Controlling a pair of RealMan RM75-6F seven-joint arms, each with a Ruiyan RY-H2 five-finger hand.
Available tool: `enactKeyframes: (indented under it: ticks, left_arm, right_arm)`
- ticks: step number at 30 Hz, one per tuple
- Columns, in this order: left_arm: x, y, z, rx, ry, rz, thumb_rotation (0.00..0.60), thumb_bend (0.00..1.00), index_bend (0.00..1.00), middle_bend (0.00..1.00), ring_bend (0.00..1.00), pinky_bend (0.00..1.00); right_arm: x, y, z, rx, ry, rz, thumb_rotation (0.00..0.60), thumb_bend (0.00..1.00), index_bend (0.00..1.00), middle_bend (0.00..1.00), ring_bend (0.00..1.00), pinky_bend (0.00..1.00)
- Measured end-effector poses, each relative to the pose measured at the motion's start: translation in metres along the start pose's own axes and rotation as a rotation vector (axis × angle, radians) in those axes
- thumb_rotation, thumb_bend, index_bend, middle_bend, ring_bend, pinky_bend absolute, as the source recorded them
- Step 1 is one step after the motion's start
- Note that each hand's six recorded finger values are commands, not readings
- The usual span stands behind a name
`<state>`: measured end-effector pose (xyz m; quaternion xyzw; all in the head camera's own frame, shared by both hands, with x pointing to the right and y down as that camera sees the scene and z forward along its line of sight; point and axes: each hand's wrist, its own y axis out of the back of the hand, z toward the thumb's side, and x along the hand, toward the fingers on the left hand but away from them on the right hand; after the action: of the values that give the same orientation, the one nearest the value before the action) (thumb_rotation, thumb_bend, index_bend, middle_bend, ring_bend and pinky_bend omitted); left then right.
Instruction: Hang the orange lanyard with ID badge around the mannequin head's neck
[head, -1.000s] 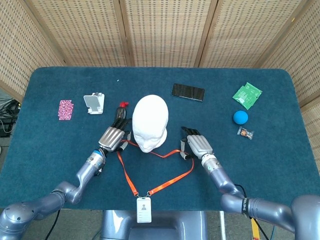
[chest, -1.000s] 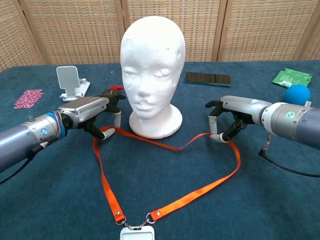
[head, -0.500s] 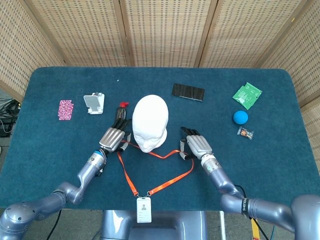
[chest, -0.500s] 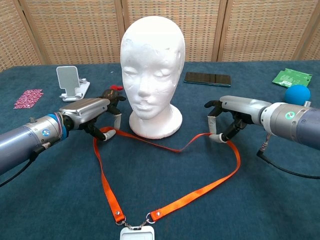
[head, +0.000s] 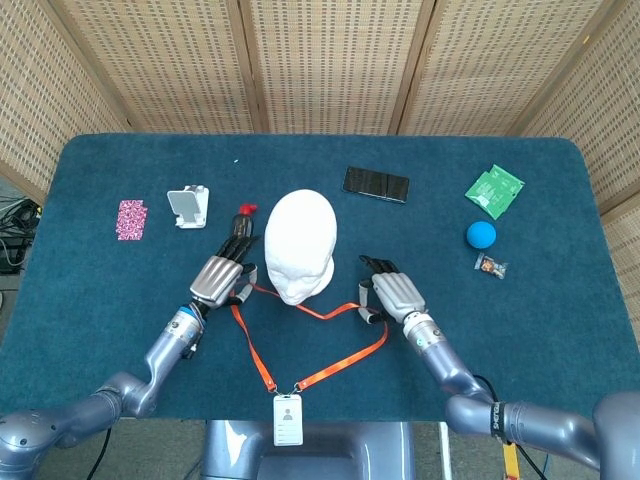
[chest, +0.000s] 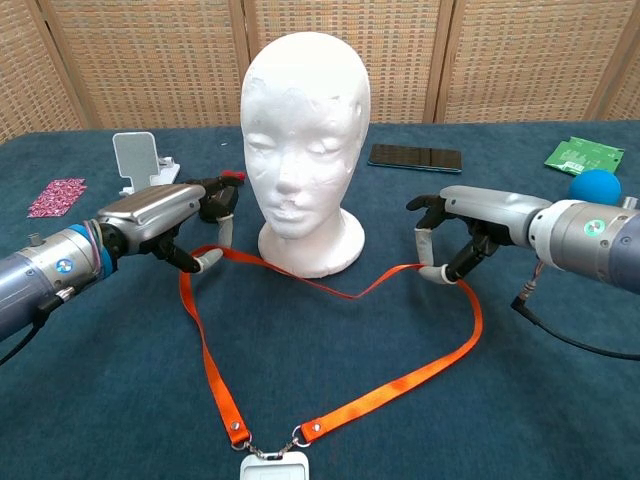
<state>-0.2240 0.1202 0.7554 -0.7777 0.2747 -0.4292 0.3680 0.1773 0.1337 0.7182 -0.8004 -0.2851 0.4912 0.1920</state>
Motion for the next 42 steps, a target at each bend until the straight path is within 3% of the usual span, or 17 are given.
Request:
enactKeyframes:
  ticks: [10, 22, 42]
  left_arm:
    - [-0.029, 0.015, 0.0, 0.041, -0.087, 0.072, 0.6, 0.46, 0.75, 0.0, 0.0, 0.0]
    - [-0.051, 0.032, 0.016, 0.115, -0.245, 0.159, 0.6, 0.46, 0.76, 0.0, 0.0, 0.0]
    - [-0.062, 0.064, 0.02, 0.084, -0.319, 0.248, 0.6, 0.46, 0.76, 0.0, 0.0, 0.0]
  right_arm:
    - [0.023, 0.001, 0.013, 0.069, 0.069, 0.004, 0.6, 0.64, 0.74, 0.0, 0.0, 0.0]
    - [0.045, -0.001, 0.03, 0.182, 0.173, 0.028, 0.6, 0.64, 0.75, 0.0, 0.0, 0.0]
    - [0.075, 0.02, 0.045, 0.185, 0.268, -0.047, 0.6, 0.64, 0.75, 0.0, 0.0, 0.0]
